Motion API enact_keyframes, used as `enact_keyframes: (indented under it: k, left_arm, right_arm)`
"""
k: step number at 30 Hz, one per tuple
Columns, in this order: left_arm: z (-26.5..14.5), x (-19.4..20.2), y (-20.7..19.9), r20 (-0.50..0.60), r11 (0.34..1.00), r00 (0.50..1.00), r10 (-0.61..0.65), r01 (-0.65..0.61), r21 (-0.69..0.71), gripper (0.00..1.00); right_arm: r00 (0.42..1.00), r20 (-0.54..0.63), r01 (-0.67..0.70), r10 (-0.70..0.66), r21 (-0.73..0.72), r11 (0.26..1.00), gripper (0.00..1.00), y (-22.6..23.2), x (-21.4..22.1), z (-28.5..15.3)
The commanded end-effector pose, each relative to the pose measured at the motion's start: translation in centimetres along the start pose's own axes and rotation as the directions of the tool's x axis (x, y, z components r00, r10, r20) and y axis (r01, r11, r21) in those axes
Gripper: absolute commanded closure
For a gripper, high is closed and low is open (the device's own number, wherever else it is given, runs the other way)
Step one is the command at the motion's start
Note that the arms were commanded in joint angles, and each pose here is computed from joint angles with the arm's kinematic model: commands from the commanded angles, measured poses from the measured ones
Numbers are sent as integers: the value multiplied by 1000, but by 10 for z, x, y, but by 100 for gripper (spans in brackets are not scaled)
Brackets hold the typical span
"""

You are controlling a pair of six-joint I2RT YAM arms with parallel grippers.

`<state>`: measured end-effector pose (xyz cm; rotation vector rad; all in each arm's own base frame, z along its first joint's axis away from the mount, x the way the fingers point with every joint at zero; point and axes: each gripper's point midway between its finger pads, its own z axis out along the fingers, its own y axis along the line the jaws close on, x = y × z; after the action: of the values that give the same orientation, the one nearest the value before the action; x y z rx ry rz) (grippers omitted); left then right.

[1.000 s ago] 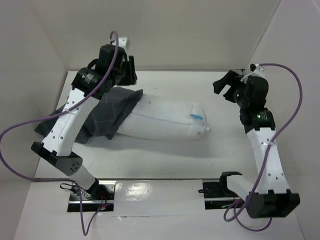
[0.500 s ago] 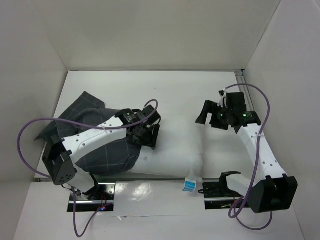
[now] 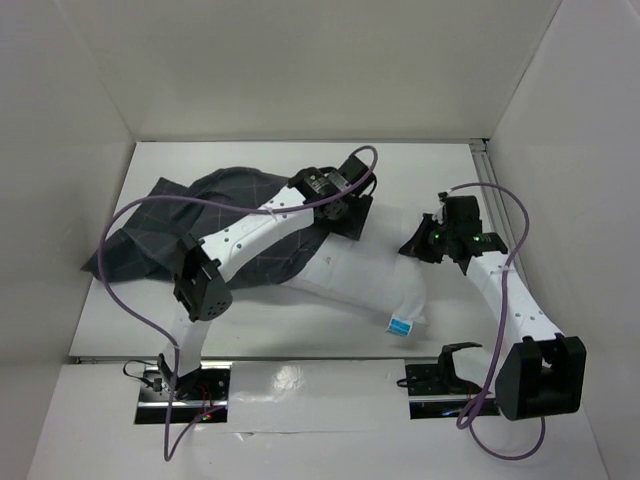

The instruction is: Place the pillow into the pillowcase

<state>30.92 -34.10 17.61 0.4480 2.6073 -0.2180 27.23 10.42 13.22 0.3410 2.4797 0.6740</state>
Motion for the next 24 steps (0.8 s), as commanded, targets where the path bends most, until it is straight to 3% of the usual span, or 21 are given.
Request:
enact_keyframes:
  k: [1, 4, 7, 8, 10, 11, 12, 13, 15, 16, 18, 22, 23, 24]
  left_arm:
    - [-20, -68, -35, 231, 993, 973, 22, -48, 107, 26]
    - [-62, -79, -24, 311, 994, 950, 6, -41, 105, 22]
    - [-93, -65, 1, 349, 999, 937, -14, -3, 48, 18]
    - [-98, -57, 11, 352, 1000, 936, -22, 14, 24, 18]
    - [-84, -16, 38, 288, 994, 956, -49, 74, -76, 31]
    - [-99, -3, 58, 292, 987, 954, -60, 101, -128, 34]
    - [-90, 23, 69, 253, 973, 962, -101, 149, -177, 38]
    - [-95, 37, 76, 259, 962, 960, -104, 163, -219, 48]
    - [-97, 69, 82, 264, 952, 953, -149, 210, -223, 58]
    - [-96, 81, 80, 257, 951, 953, -161, 219, -217, 72]
    - [-84, 112, 76, 218, 954, 964, -151, 200, -225, 83]
    - [-59, 145, 60, 167, 948, 965, -204, 238, -211, 83]
    - [-53, 145, 61, 174, 946, 964, -201, 237, -220, 80]
    - [-44, 151, 62, 165, 945, 967, -195, 231, -231, 71]
  right_arm:
    - [975, 209, -89, 77, 50, 995, 100, -3, -46, -17]
    - [954, 281, -119, 101, 48, 992, 100, -10, -64, -24]
    - [963, 255, -101, 82, 64, 993, 100, -12, -73, -15]
    - [967, 245, -95, 74, 73, 993, 94, -13, -75, -14]
    - [969, 245, -64, 43, 79, 995, 62, -8, -85, -17]
    - [968, 248, -68, 43, 92, 993, 32, -9, -86, -19]
    - [961, 277, -57, 24, 112, 992, 22, -11, -92, -24]
    - [959, 281, -63, 22, 138, 988, 9, -18, -93, -25]
    - [951, 310, -73, 23, 149, 986, 5, -20, -96, -35]
    - [950, 309, -89, 38, 153, 984, 5, -25, -96, -37]
    - [954, 296, -94, 48, 144, 985, 3, -27, -93, -35]
    - [958, 280, -96, 58, 124, 988, 2, -25, -86, -38]
    - [961, 271, -99, 61, 129, 987, 2, -26, -83, -38]
    - [958, 281, -96, 57, 124, 988, 2, -24, -84, -41]
